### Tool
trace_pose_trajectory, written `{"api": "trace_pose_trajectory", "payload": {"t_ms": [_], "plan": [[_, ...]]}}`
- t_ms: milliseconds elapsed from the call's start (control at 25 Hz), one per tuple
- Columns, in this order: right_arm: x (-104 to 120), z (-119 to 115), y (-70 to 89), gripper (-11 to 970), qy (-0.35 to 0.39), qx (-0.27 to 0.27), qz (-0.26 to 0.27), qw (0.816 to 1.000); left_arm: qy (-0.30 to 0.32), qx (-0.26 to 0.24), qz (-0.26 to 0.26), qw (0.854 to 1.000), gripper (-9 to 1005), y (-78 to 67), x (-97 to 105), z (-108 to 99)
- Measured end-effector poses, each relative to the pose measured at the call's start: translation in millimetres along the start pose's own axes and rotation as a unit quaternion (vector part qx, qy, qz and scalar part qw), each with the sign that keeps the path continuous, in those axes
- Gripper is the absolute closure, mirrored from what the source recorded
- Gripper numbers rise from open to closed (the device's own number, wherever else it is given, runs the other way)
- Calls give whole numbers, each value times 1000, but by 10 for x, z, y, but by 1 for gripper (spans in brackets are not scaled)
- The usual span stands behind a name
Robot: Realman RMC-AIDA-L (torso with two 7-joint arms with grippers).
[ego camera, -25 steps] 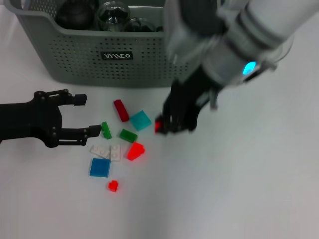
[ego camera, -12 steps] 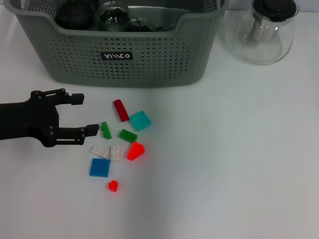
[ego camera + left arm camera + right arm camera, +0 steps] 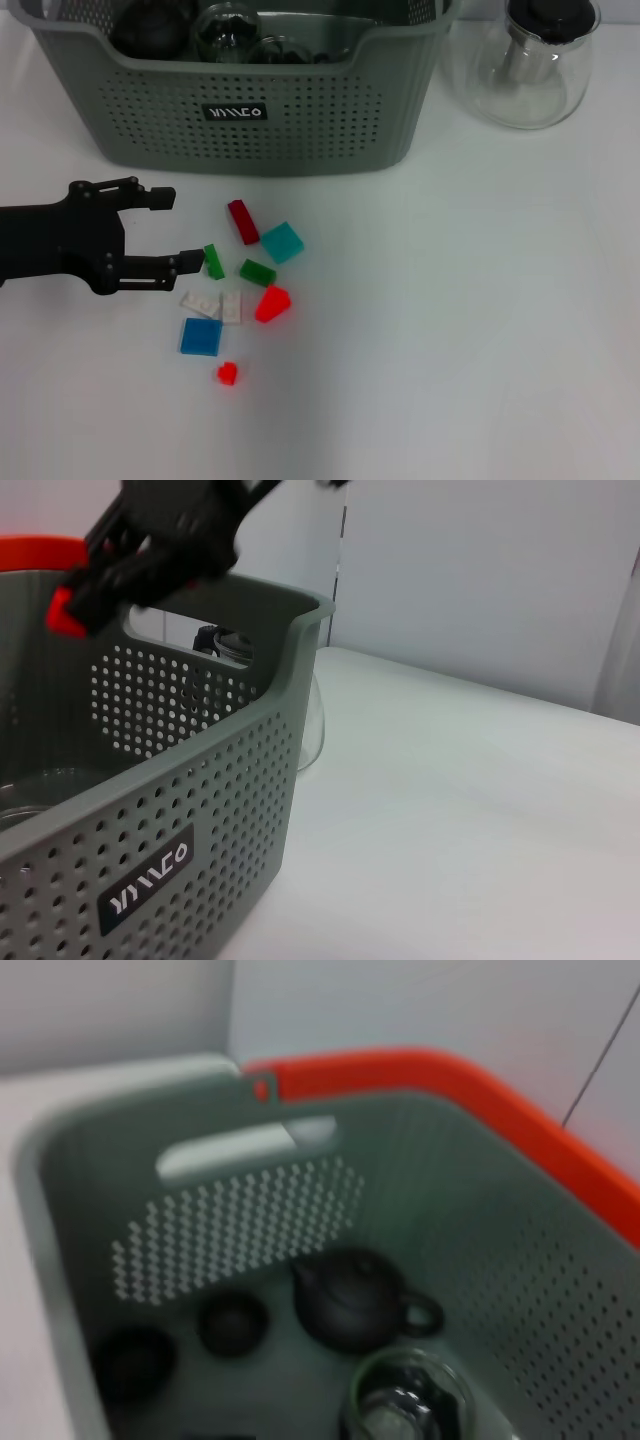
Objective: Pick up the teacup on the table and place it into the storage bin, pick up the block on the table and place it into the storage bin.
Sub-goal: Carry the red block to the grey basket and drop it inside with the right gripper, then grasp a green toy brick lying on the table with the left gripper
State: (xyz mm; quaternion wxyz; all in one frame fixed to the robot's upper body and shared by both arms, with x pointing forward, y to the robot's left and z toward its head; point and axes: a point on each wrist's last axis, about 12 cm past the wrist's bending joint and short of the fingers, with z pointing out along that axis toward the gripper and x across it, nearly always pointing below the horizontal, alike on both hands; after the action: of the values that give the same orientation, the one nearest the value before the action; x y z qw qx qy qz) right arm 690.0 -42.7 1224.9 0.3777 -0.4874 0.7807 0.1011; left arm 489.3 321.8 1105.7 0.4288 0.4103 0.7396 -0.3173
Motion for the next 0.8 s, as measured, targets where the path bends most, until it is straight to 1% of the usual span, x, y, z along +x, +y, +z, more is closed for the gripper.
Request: {"api": "trace_pose_trajectory", "payload": {"t_ms": [80, 200, 520, 640, 720, 800], "plan": [[44, 88, 21, 721, 4, 13, -5, 1000, 0, -1, -1, 1000, 137, 1, 3, 2], [110, 158, 32, 708, 11, 24, -8, 1000, 0, -3, -2, 1000, 136, 5, 6, 4], [210, 200, 42, 670, 27, 23, -6, 999, -1, -2, 1, 1000, 136, 14, -8, 21], [194, 193, 39, 656, 25, 24, -7, 999, -1, -2, 1, 1000, 136, 16, -11, 23], [142, 170, 37, 647, 18, 24, -12, 999, -2, -3, 1, 1000, 137, 17, -10, 20], [60, 115, 33, 564, 6, 20, -13, 1000, -2, -3, 0, 1000, 137, 18, -9, 18]]}}
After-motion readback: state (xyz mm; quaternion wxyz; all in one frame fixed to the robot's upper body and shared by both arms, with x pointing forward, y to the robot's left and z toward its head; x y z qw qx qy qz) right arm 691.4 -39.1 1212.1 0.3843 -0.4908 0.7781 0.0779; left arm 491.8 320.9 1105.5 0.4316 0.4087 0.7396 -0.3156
